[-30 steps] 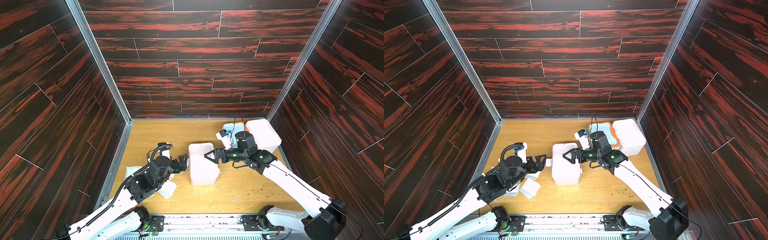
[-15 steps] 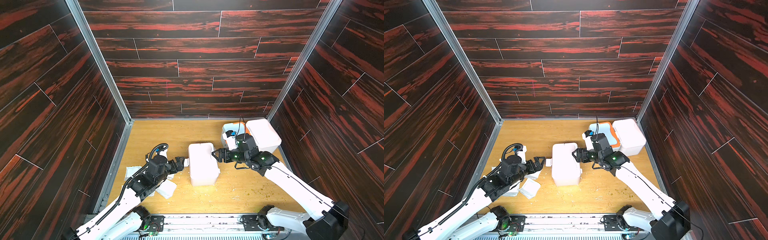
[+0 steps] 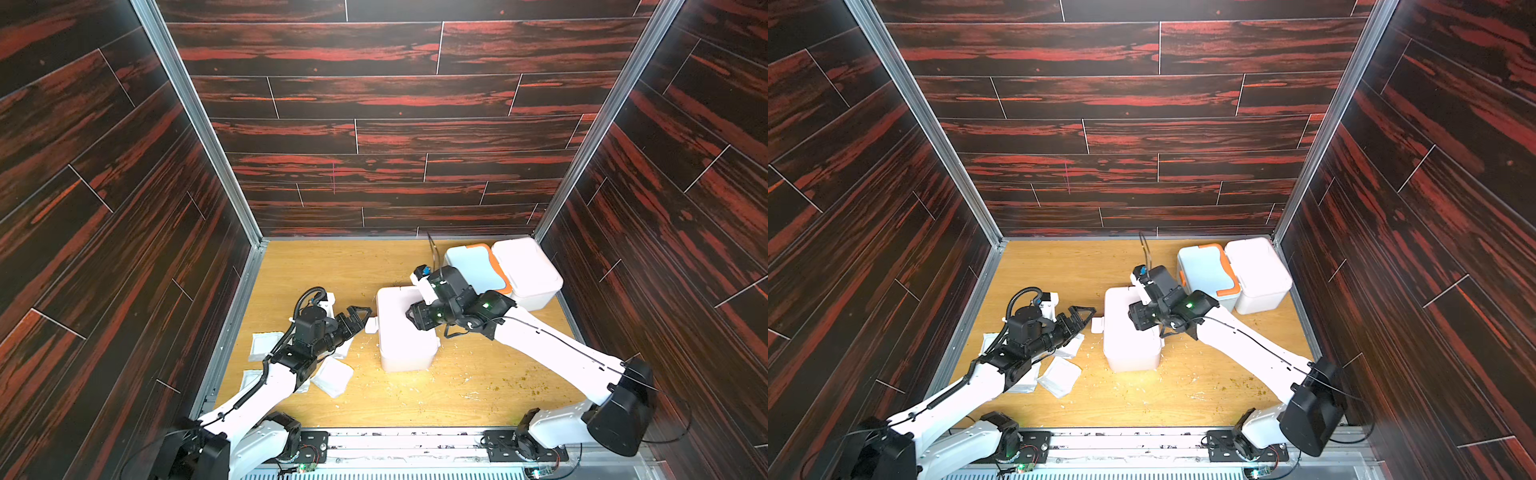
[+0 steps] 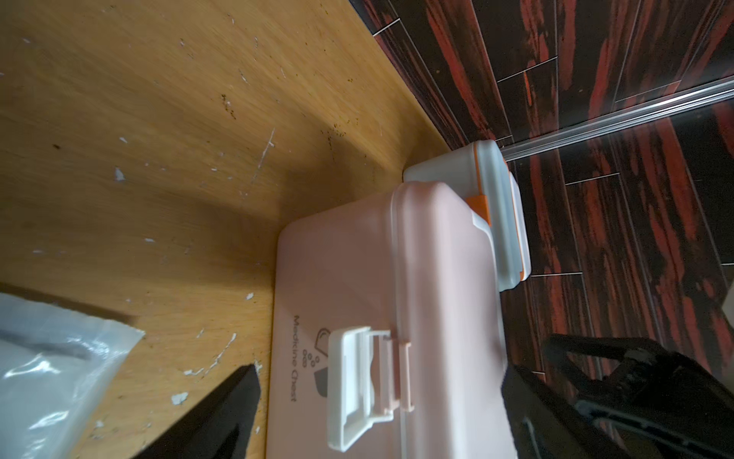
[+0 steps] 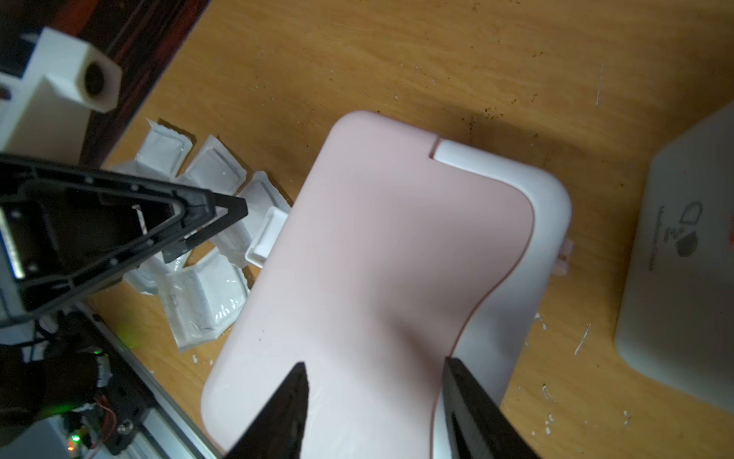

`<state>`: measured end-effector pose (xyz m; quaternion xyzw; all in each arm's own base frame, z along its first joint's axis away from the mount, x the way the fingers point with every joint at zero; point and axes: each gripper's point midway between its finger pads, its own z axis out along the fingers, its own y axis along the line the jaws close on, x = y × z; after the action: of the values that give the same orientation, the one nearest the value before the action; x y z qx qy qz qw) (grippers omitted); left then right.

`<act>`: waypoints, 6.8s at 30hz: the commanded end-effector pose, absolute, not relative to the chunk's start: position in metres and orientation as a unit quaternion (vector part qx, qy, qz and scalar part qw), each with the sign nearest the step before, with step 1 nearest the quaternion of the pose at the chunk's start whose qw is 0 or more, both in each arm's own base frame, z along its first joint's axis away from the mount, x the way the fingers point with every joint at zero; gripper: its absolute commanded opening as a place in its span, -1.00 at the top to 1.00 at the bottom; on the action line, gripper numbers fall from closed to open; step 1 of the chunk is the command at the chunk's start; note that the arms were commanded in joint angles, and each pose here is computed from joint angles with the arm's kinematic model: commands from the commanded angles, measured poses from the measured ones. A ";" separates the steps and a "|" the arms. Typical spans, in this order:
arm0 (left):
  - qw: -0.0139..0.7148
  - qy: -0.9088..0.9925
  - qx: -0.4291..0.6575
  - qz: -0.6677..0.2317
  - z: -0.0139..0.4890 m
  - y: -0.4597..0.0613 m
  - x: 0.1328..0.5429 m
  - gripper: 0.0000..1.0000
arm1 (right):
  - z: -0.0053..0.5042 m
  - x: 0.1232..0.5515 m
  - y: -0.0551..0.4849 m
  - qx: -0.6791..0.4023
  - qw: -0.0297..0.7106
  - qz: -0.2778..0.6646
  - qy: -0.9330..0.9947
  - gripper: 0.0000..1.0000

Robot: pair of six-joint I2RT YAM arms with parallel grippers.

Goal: Open first aid kits and take out gauze
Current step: Fasten the fastener of the first aid kit, then move the first aid kit to the center of the board.

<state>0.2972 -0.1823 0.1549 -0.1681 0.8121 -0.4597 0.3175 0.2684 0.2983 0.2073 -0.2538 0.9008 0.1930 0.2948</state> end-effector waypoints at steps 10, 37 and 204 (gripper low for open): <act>0.262 0.787 -0.146 -0.540 0.148 -0.214 0.306 -0.99 | 0.159 0.270 0.303 -0.279 0.239 0.117 0.923 -0.06; 0.269 0.780 -0.150 -0.545 0.164 -0.220 0.292 -0.98 | 0.155 0.265 0.303 -0.276 0.238 0.129 0.922 -0.03; 0.368 0.844 -0.099 -0.379 0.212 -0.207 0.426 -1.00 | 0.175 0.316 0.255 -0.121 0.354 0.279 0.884 -0.84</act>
<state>0.4390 -0.2204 0.1815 -0.1083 0.8524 -0.3902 0.3309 0.3274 0.2621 0.1471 -0.1150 0.9053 0.2588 0.3166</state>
